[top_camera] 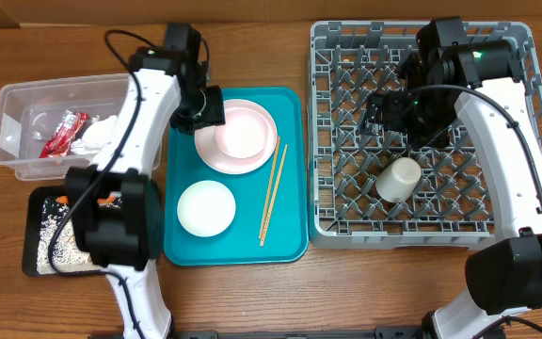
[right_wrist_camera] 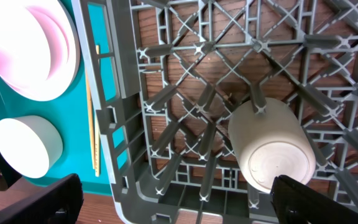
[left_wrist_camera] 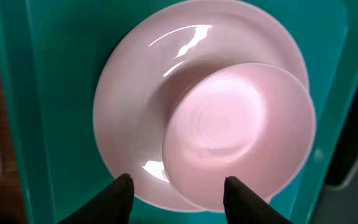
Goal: Sort waste into correct bins and load items into the dishwasher
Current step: 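Lower the left gripper onto the small pink plate and grasp it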
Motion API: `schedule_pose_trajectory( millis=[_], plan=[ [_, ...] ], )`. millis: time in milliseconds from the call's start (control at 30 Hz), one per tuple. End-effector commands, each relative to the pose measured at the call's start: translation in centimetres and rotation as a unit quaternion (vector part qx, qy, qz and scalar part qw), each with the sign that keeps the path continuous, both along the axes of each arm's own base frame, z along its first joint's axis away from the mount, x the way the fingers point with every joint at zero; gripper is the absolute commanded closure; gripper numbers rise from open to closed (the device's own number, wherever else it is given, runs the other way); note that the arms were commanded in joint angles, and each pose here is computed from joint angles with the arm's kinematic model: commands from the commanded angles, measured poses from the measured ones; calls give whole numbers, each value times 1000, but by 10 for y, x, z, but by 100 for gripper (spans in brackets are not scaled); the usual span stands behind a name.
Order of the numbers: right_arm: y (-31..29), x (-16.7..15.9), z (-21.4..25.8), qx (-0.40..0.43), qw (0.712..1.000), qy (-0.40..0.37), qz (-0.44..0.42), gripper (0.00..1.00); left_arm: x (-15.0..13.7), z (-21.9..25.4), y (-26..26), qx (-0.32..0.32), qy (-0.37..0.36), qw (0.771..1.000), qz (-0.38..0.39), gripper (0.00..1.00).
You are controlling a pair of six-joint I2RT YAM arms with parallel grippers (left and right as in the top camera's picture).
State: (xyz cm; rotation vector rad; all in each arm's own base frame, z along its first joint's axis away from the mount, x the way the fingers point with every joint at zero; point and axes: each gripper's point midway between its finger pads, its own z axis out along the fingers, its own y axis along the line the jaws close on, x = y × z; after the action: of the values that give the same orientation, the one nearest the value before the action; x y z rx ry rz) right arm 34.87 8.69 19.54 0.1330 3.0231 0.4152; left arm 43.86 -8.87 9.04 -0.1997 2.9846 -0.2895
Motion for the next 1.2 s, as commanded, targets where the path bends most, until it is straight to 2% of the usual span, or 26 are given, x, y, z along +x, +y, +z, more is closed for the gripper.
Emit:
schedule_pose_trajectory(
  millis=[0,67,133,167,300,333,500,700,833,933,1033,1167],
  plan=[
    [2,1,4,6,1000,-7,2,0,-5,-35,-5,-2,43,999,4,52],
    [2,1,4,6,1000,-6,2,0,-8,-47,-9,-12,58,998,2,58],
    [1,0,4,6,1000,-5,2,0,-9,-54,-11,-15,68,998,2,59],
    [1,0,4,6,1000,-5,2,0,-10,-58,-11,-16,72,997,2,64],
    [1,0,4,6,1000,-5,2,0,-10,-59,-11,-15,74,997,1,93],
    [1,0,4,6,1000,-5,2,0,-10,-58,-10,-16,72,997,2,96],
    [-2,2,3,-5,1000,-8,0,0,-4,-40,-4,-11,52,999,6,96],
    [-3,3,3,-6,1000,-10,0,0,-4,4,-4,-7,15,1000,3,96],
    [2,2,4,6,1000,-10,4,0,-15,33,-9,-9,1,1000,-5,96],
    [17,2,8,35,999,-12,16,4,-27,46,-13,-9,3,1000,-12,96],
    [35,4,10,45,998,-27,38,9,-39,53,-21,-13,13,1000,-25,96],
    [67,4,12,51,994,-50,81,10,-54,55,-33,-33,36,997,-52,95]
  ],
)
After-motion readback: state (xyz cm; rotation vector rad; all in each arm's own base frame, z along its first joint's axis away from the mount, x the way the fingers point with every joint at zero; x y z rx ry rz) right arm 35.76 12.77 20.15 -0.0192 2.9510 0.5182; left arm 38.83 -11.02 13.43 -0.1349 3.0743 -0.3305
